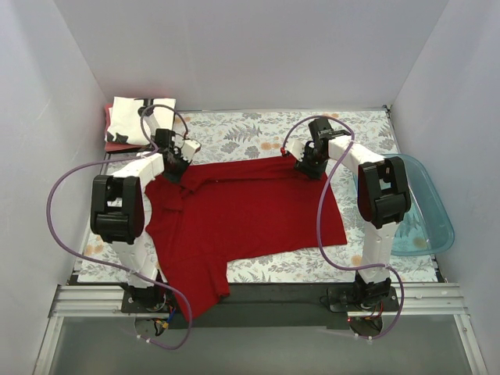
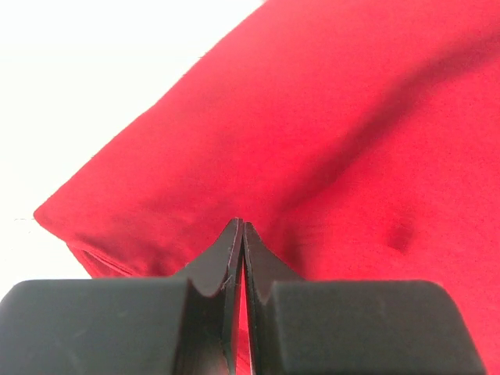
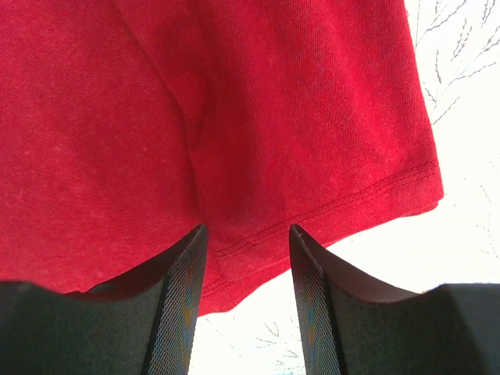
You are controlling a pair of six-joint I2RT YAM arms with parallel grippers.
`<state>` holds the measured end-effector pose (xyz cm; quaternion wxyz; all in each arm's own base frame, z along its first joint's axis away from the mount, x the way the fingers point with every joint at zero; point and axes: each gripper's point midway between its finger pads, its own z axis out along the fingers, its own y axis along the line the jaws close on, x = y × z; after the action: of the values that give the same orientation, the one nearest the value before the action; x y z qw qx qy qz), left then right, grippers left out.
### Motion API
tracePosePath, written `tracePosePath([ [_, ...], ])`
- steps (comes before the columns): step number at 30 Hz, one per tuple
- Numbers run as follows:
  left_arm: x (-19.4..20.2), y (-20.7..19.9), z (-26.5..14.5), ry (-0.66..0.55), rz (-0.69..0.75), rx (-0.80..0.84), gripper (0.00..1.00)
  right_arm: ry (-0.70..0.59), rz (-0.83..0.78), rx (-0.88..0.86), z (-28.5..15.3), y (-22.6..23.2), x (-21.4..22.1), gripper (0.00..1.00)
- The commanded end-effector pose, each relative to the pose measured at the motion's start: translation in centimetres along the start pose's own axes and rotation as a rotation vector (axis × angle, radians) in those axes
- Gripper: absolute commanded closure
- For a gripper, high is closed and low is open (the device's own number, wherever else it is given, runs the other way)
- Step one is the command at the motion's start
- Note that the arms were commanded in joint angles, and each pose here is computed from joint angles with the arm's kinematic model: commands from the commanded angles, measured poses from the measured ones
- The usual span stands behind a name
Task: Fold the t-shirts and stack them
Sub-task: Fold the tshirt
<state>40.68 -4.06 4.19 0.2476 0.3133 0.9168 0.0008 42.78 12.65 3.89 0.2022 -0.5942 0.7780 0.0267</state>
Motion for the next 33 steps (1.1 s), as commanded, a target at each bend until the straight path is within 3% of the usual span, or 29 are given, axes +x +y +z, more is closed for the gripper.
tracePosePath([
  [1,-1.3,2.7,0.0,-0.058,-0.05,-0.005,1.0,-0.014,-0.011,0.025,-1.2,-0.5,-0.4,0.48],
  [3,-1.1,3.3,0.7,-0.049,-0.077,-0.008,0.97,-0.016,-0.008,0.023,-1.2,-0.5,-0.5,0.48],
  [4,-1.5,3.9,0.4,-0.062,-0.095,-0.012,0.86,-0.017,-0.004,0.023,-1.2,-0.5,-0.5,0.48],
  [7,-3.6,4.1,-1.6,-0.137,-0.135,0.023,0.71,-0.035,0.006,0.036,-1.7,-0.8,-1.1,0.47],
  [12,-5.5,1.2,-6.4,-0.216,-0.189,0.153,0.69,-0.172,0.092,0.047,-5.7,-1.3,-5.0,0.48],
  [14,-4.4,1.0,-9.0,-0.226,-0.258,0.19,0.68,-0.255,0.133,0.036,-7.9,-1.4,-7.7,0.48],
  [18,-0.2,-2.8,-11.0,-0.177,-0.327,0.299,0.59,-0.471,0.253,-0.126,-10.3,3.2,-15.2,0.44],
  [21,3.1,-5.4,-11.3,-0.139,-0.351,0.316,0.55,-0.56,0.425,-0.262,-9.9,6.4,-20.0,0.38],
  [24,4.2,-6.3,-11.3,-0.126,-0.395,0.32,0.53,-0.659,0.505,-0.346,-8.8,8.5,-25.0,0.35],
  [25,4.4,-6.8,-11.3,-0.113,-0.429,0.343,0.53,-0.697,0.598,-0.395,-9.0,8.8,-26.9,0.33],
  [27,4.9,-6.8,-11.2,-0.1,-0.502,0.376,0.52,-0.687,0.654,-0.481,-7.4,11.4,-29.3,0.27],
  [33,5.5,-7.1,-10.2,-0.084,-0.613,0.408,0.46,-0.632,0.859,-0.583,-2.0,16.9,-33.3,0.26],
])
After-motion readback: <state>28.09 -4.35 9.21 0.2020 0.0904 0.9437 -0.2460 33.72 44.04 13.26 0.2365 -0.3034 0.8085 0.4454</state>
